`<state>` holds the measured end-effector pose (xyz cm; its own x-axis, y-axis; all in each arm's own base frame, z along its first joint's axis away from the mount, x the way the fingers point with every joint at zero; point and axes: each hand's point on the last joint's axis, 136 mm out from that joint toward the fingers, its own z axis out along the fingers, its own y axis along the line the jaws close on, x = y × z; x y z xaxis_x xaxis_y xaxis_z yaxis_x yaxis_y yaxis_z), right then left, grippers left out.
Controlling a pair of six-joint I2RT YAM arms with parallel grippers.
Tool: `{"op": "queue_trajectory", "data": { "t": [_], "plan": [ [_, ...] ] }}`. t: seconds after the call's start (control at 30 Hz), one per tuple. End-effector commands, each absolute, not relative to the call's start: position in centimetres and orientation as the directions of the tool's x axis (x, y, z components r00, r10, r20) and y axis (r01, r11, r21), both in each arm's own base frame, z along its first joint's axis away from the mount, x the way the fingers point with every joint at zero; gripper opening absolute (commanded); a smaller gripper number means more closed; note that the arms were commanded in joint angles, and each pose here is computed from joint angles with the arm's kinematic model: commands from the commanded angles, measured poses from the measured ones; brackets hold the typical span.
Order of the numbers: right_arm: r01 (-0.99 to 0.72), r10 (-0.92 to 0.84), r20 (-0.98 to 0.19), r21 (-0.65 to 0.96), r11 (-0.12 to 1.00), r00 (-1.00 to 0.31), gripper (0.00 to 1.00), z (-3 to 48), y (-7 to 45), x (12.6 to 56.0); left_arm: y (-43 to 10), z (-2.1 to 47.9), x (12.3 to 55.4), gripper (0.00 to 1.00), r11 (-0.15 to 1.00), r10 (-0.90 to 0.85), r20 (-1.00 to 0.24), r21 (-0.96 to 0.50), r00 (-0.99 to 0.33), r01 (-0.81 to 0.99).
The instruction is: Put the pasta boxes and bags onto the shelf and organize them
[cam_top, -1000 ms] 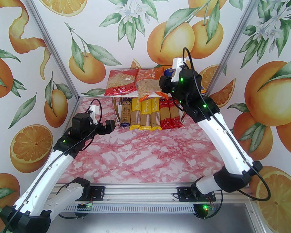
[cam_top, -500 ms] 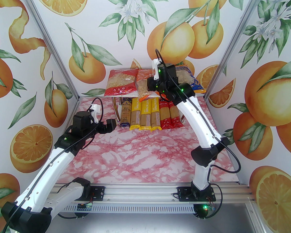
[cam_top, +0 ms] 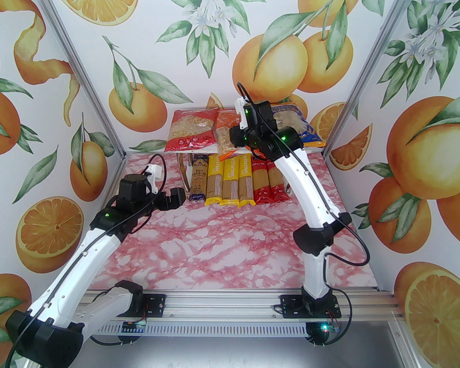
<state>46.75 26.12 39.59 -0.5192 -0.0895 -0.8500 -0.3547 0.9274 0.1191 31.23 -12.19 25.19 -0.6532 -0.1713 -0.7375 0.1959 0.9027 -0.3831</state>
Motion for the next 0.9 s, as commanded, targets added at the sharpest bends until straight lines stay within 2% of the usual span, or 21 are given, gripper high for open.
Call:
{"op": "queue_trajectory", "data": {
  "t": [0.0, 0.13, 0.27, 0.47, 0.6, 0.87],
  "plan": [
    [-0.358, -0.162, -0.744, 0.111, 0.927, -0.649, 0.27, 34.1, 26.6, 46.5, -12.5, 27.6, 31.6, 1.0, 0.89, -0.181, -0.772, -0.393, -0.61, 0.233],
    [-0.348, -0.153, -0.735, 0.119, 0.93, -0.661, 0.27, 33.4, 26.8, 46.8, -12.3, 27.7, 31.4, 1.0, 0.895, -0.176, -0.776, -0.383, -0.606, 0.23],
    [-0.346, -0.098, -0.781, 0.158, 0.925, -0.617, 0.28, 35.6, 26.9, 46.9, -12.0, 27.8, 31.1, 1.0, 0.9, -0.173, -0.779, -0.374, -0.602, 0.224],
    [-0.389, 0.067, -0.914, 0.235, 0.891, -0.4, 0.39, 42.8, 26.5, 46.0, -11.6, 27.7, 30.9, 1.0, 0.904, -0.175, -0.782, -0.368, -0.599, 0.217],
    [-0.398, 0.172, -0.957, 0.255, 0.881, -0.233, 0.38, 47.6, 24.8, 44.4, -11.5, 27.5, 30.8, 1.0, 0.905, -0.176, -0.78, -0.369, -0.6, 0.214],
    [-0.405, 0.275, -0.961, 0.266, 0.875, -0.038, 0.37, 54.4, 20.5, 38.9, -10.8, 27.5, 30.5, 1.0, 0.915, -0.173, -0.789, -0.35, -0.589, 0.2]
  ]
}}
